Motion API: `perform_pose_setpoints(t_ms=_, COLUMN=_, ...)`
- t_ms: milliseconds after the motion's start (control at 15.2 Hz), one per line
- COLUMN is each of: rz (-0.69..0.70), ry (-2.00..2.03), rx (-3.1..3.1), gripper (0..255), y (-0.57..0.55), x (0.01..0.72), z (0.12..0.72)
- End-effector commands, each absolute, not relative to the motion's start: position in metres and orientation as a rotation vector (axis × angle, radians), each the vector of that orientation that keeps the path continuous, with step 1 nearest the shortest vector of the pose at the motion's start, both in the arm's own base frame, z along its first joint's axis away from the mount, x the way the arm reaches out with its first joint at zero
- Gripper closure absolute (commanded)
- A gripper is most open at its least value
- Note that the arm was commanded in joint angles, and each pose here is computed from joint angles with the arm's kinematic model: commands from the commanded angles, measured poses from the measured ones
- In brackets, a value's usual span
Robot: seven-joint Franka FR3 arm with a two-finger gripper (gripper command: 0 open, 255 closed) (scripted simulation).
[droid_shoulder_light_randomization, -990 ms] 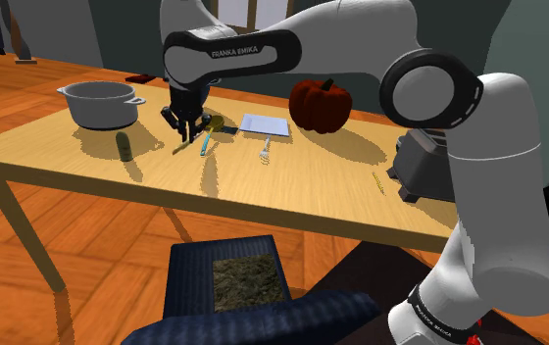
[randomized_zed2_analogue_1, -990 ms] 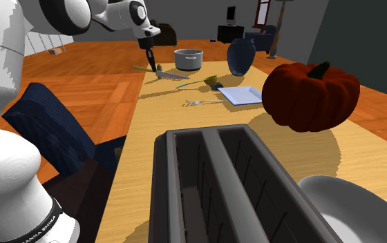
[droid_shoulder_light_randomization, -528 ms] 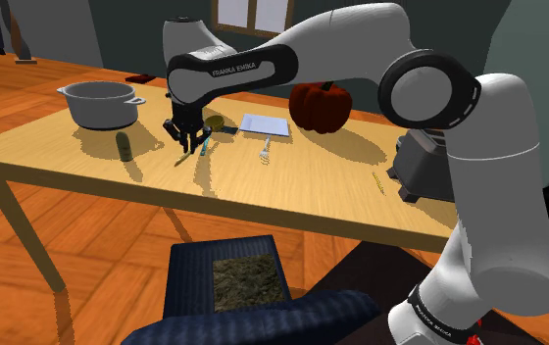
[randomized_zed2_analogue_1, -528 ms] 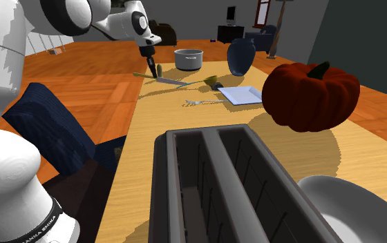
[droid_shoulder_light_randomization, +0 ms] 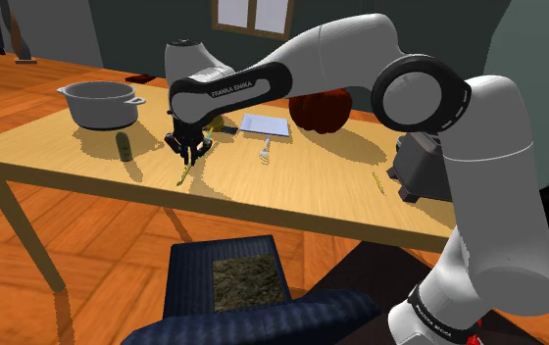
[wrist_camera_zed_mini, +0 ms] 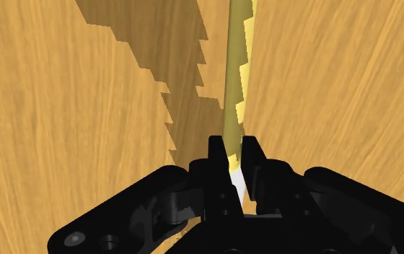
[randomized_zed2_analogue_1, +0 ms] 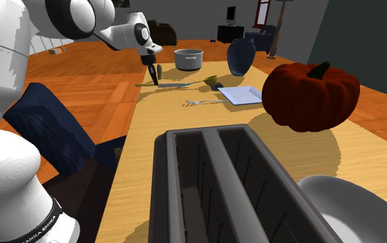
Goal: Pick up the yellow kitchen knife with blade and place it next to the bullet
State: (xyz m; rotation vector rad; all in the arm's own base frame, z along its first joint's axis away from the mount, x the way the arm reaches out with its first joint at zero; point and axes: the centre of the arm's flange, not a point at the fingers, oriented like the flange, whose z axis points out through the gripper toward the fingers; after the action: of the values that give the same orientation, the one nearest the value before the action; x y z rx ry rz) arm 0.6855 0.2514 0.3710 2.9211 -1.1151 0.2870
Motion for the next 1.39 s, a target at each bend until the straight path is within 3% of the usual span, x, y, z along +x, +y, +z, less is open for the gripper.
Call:
perform_pose_setpoints(t_ms=0, rz=0.287, ry=-1.116, rx=2.921, gripper=255, y=0.252, x=0.685, z=0.360)
perform_pose_setpoints(t_ms=594, rz=0.287, ry=-1.116, rx=2.921, gripper=255, y=0.252, x=0.685, z=0.349)
perform_pose_setpoints(t_ms=660, rz=0.287, ry=-1.116, rx=2.921, gripper=0, y=0.251, x=0.685, z=0.349)
perform_pose_setpoints(t_ms=990, rz=0.287, ry=-1.116, rx=2.921, gripper=0, y=0.252, x=0.685, z=0.349)
perform_pose_setpoints(t_ms=1320, rz=0.287, ry=-1.116, rx=2.921, gripper=0, y=0.255, x=0.677, z=0.398)
